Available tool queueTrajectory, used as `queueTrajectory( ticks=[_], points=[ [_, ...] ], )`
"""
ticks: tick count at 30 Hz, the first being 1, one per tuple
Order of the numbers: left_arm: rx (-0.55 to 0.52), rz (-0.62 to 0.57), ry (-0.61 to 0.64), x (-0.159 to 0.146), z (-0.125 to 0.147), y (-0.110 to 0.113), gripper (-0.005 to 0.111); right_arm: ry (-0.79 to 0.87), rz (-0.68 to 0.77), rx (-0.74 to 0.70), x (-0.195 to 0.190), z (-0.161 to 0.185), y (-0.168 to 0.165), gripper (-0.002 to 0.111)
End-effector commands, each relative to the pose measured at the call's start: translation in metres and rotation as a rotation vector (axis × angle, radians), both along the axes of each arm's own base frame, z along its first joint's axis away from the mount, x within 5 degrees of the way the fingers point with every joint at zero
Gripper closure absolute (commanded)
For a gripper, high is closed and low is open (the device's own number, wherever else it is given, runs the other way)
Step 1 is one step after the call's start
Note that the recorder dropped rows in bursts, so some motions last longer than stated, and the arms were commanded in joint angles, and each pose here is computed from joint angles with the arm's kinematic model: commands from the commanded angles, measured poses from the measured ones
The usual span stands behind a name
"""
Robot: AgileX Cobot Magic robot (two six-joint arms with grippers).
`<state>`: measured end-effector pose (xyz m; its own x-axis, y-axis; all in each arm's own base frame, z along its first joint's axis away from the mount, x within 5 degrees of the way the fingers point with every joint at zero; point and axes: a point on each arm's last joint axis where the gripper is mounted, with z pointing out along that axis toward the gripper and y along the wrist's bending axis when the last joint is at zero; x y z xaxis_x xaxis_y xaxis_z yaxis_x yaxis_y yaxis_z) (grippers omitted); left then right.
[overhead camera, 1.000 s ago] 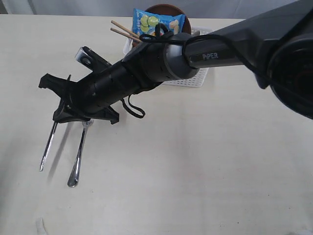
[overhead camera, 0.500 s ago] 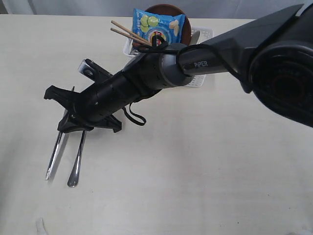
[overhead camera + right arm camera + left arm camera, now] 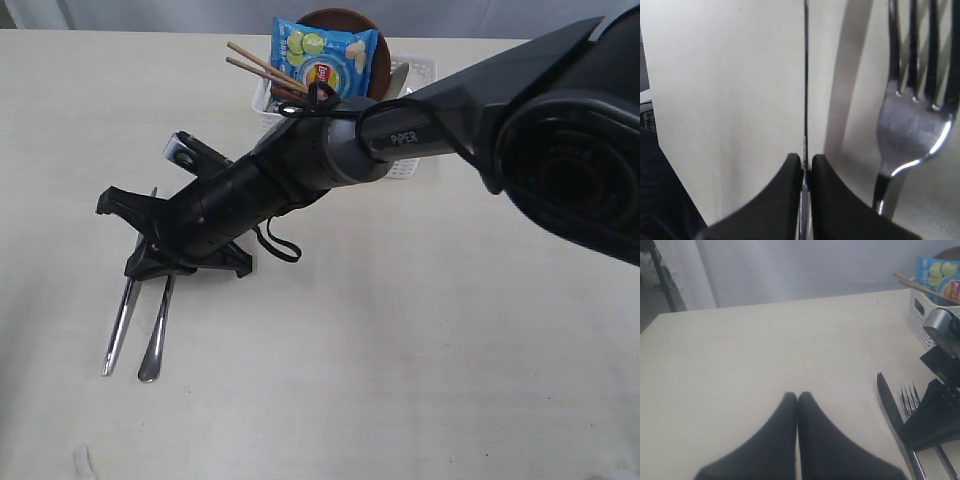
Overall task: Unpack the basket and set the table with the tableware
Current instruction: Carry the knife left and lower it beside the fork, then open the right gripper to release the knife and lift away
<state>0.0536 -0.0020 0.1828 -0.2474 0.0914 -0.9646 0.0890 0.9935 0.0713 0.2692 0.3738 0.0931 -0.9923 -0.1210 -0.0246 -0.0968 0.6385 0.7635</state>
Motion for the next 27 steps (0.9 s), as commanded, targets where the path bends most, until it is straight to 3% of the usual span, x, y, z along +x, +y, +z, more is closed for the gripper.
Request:
queueTrajectory(
  ticks=[1,27],
  points=[
    [0.000,-0.004,0.000,-0.0001,-0.0006,-0.0002,0.107,-0.018,0.016,-0.021,0.0022,0.0005,-0.0030,0.109],
    [0.000,-0.004,0.000,-0.0001,-0.0006,-0.0002,0.107,0.004,-0.030,-0.037,0.0035,-0.0004,-0.0032,0.108]
  ],
)
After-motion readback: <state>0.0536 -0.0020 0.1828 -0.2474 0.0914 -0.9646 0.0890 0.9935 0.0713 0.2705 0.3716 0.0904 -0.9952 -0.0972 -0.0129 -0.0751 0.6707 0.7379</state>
